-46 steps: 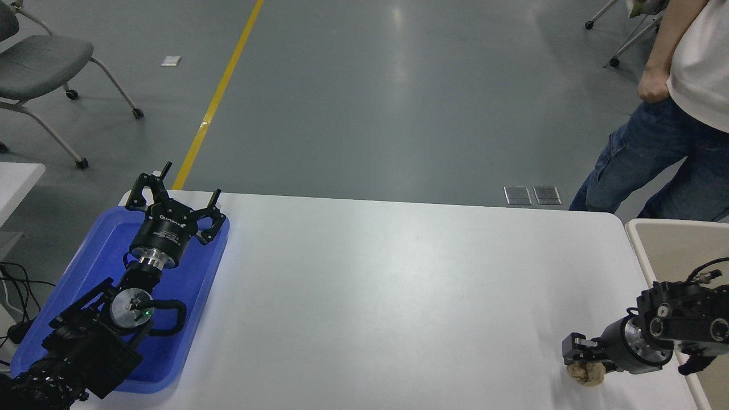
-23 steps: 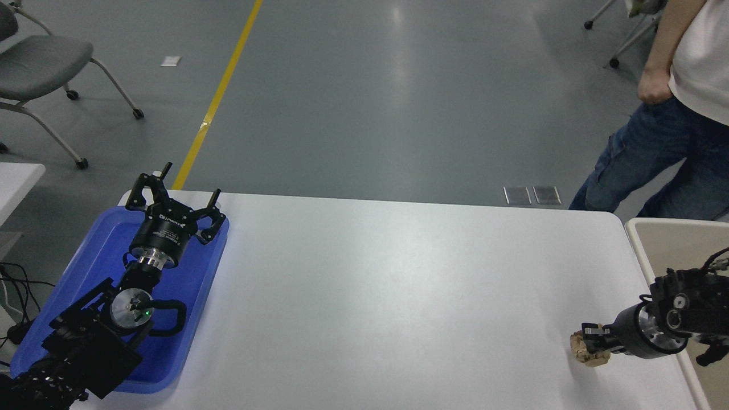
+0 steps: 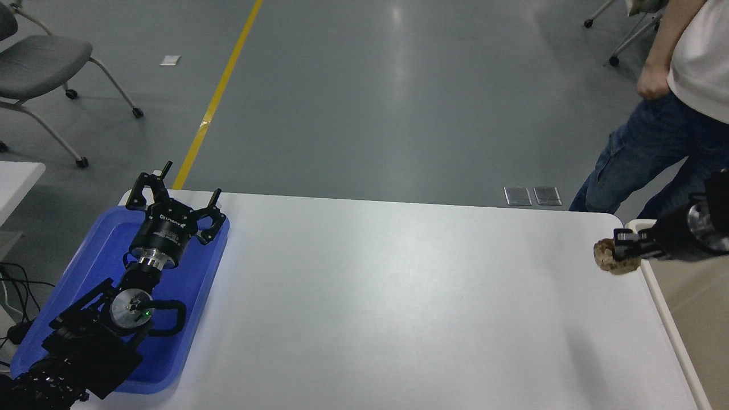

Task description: Pick up paper ball place in dustbin

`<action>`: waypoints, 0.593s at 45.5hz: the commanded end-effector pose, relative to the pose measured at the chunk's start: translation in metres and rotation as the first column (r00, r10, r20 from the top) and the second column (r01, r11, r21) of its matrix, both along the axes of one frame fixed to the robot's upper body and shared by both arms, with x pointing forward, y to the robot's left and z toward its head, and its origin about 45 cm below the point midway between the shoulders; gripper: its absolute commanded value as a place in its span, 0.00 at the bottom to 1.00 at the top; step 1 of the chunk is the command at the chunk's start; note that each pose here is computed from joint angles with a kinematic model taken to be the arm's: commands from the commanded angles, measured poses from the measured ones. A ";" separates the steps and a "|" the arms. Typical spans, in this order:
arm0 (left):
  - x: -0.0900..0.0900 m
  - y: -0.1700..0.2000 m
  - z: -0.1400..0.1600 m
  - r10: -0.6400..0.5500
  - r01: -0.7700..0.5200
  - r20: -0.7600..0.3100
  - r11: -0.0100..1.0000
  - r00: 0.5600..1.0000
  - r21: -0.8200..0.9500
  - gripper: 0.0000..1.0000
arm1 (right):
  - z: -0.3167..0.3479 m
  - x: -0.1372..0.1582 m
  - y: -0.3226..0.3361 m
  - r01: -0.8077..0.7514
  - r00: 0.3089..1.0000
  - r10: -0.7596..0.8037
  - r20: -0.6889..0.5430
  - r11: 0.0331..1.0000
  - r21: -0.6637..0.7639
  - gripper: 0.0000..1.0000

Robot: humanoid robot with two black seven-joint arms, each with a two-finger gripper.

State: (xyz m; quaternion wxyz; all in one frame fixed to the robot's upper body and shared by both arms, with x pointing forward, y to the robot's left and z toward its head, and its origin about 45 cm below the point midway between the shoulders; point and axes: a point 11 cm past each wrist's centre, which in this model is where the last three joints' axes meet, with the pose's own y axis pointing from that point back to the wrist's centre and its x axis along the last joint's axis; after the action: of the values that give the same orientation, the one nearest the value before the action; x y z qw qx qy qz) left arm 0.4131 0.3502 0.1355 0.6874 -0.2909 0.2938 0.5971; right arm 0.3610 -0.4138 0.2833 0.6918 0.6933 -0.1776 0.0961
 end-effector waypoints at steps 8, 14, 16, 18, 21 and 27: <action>0.000 0.000 0.000 0.000 0.000 0.000 1.000 1.000 0.000 1.00 | 0.098 0.017 0.002 -0.024 0.994 0.029 0.104 0.998 -0.049 0.00; 0.000 0.000 0.000 -0.001 0.001 0.001 1.000 1.000 0.000 1.00 | 0.097 0.019 -0.004 -0.010 0.994 0.017 0.108 0.998 -0.058 0.00; 0.000 0.000 0.000 0.000 0.000 0.000 1.000 1.000 0.000 1.00 | 0.098 0.021 -0.010 0.006 0.993 0.002 0.119 0.998 -0.067 0.00; 0.000 0.000 0.000 0.000 0.000 0.000 1.000 1.000 0.000 1.00 | 0.096 0.023 -0.020 0.032 0.992 -0.022 0.126 0.997 -0.076 0.00; 0.000 0.000 0.000 0.001 -0.001 0.000 1.000 1.000 -0.001 1.00 | 0.092 0.028 -0.040 0.087 0.987 -0.072 0.145 0.992 -0.096 0.00; 0.000 0.000 0.000 0.000 0.000 0.000 1.000 1.000 0.000 1.00 | 0.090 0.036 -0.109 0.274 0.940 -0.234 0.248 0.951 -0.143 0.00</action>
State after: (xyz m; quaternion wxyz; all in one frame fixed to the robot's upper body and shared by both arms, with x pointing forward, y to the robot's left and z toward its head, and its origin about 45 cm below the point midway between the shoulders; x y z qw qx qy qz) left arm 0.4132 0.3501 0.1355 0.6874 -0.2909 0.2937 0.5971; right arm 0.3869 -0.4455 0.3701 0.7106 0.6498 -0.2383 0.1263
